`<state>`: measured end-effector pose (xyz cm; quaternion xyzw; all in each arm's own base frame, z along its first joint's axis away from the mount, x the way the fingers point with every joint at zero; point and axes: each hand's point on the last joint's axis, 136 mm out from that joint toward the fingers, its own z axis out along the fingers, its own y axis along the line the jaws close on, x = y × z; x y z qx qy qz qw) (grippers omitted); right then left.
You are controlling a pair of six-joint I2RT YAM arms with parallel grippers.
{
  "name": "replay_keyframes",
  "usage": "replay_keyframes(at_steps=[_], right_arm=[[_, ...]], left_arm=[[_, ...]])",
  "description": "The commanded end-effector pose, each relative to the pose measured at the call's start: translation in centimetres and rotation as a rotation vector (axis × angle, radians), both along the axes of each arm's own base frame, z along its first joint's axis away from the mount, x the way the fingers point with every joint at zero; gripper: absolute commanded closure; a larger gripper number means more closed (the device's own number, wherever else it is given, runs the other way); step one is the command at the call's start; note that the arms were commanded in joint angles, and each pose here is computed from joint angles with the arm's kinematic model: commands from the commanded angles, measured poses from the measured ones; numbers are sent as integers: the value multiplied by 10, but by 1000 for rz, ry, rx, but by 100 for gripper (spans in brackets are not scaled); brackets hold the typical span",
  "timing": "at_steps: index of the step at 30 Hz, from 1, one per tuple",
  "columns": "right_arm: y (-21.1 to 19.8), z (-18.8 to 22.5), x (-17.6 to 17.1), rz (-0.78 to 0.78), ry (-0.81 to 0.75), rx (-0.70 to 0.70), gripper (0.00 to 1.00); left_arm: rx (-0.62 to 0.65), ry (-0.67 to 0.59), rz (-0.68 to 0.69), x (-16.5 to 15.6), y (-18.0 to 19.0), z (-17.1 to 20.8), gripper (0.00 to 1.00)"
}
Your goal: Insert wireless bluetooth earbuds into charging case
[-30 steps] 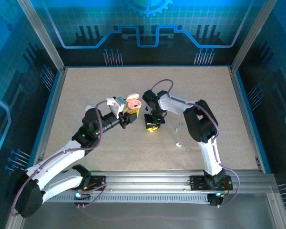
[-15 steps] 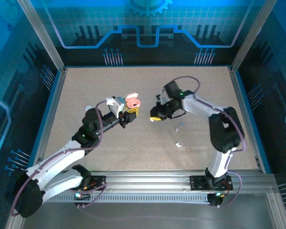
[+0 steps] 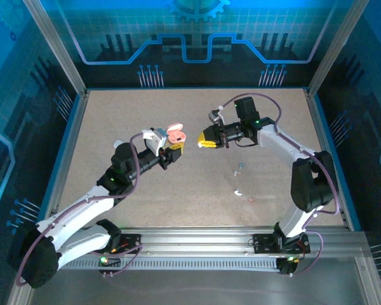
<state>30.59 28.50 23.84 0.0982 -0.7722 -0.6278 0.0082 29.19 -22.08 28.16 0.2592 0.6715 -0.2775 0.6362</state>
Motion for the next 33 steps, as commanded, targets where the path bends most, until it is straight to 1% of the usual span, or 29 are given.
replay_keyframes(at_steps=[1,6,8,13,16,19,22,27,33], right_arm=[[0,32,-15,58,-33,80,80],[0,46,-20,61,-46,91,80],[0,51,-21,48,-72,75,80],[1,71,-29,19,-230,0,80],[4,83,-36,17,-353,-9,80],[7,90,-42,19,-438,-7,80],[8,94,-44,6,-502,-24,80],[11,96,-43,-4,-556,-45,80],[17,87,-43,8,-553,-69,80]], left_arm=[[6,-35,22,4,4,9,54],[15,-39,7,4,1,6,54],[19,-50,-15,3,-2,5,54],[6,-119,-113,-8,-15,9,54],[1,-148,-162,-12,-22,14,54],[-5,-174,-203,-15,-29,17,55],[-9,-175,-242,-17,-36,19,55],[-30,-159,-298,-20,-45,23,55],[-48,-151,-318,-23,-48,27,54]])
